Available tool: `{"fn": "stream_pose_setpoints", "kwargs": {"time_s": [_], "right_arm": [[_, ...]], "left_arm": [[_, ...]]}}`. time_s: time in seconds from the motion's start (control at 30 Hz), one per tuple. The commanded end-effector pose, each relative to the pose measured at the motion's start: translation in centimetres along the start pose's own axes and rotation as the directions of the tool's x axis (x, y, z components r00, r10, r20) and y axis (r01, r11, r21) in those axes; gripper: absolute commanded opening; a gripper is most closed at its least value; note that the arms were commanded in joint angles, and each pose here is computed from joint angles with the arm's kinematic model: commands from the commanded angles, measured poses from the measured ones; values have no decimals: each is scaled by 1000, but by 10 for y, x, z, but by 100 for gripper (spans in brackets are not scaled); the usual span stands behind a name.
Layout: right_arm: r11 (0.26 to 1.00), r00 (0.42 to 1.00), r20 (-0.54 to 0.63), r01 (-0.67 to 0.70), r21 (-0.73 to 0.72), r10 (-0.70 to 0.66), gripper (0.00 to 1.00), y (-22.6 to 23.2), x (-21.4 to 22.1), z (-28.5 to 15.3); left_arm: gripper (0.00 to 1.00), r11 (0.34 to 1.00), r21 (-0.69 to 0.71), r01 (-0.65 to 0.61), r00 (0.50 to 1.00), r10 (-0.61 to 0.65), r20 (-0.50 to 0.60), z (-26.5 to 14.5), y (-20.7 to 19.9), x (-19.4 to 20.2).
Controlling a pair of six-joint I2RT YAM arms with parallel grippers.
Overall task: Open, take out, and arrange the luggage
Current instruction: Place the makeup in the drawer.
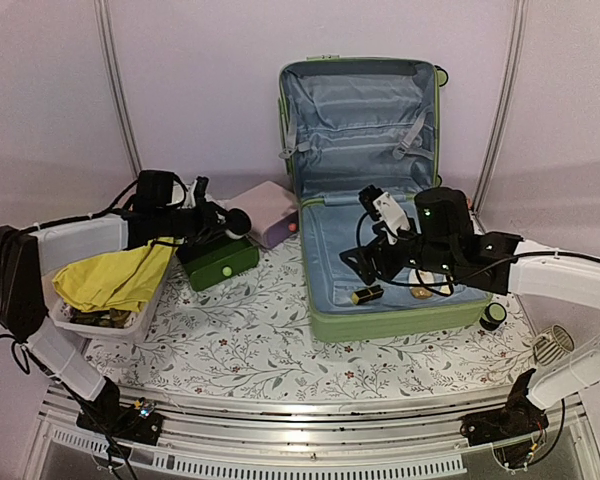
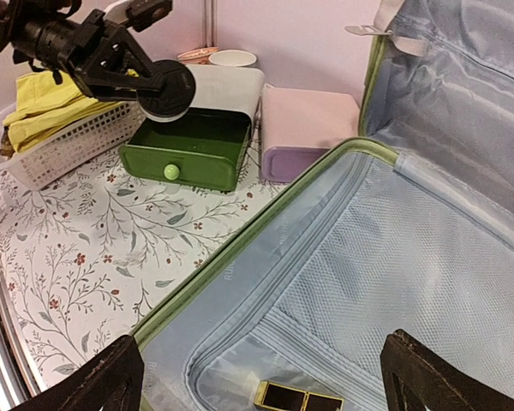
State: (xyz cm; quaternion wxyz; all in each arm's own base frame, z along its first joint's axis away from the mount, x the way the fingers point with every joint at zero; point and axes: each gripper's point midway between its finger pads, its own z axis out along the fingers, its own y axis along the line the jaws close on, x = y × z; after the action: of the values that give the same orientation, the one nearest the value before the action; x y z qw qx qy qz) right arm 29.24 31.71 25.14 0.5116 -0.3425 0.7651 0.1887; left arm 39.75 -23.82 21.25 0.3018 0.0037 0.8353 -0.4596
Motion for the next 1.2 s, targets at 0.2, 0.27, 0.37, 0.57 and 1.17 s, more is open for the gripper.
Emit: {"fn": "stream_pose_setpoints", "kwargs": {"time_s": [0.2,0.27,0.37,0.57,1.17], "right_arm": [[922,949,174,-302,244,264,99,-83,6,-43],[902,936,198,-337,271,291,99,-94,14,-50],[883,930,222,-353,309,294,99,-105,18,-59],[878,932,234,-345,331,278,99,-111,20,-65],[866,929,264,-345,362,259,99,-120,12,-64]], "left_arm": [[0,976,-179,126,965,-79,251,-56,65,-19],[0,975,-161,155,953,-105,283,-65,73,-20],[0,967,-190,171,944,-106,314,-72,85,-24],[0,948,-263,177,930,-74,361,-82,101,-32],[0,918,-368,150,902,26,431,-88,119,-53]]}}
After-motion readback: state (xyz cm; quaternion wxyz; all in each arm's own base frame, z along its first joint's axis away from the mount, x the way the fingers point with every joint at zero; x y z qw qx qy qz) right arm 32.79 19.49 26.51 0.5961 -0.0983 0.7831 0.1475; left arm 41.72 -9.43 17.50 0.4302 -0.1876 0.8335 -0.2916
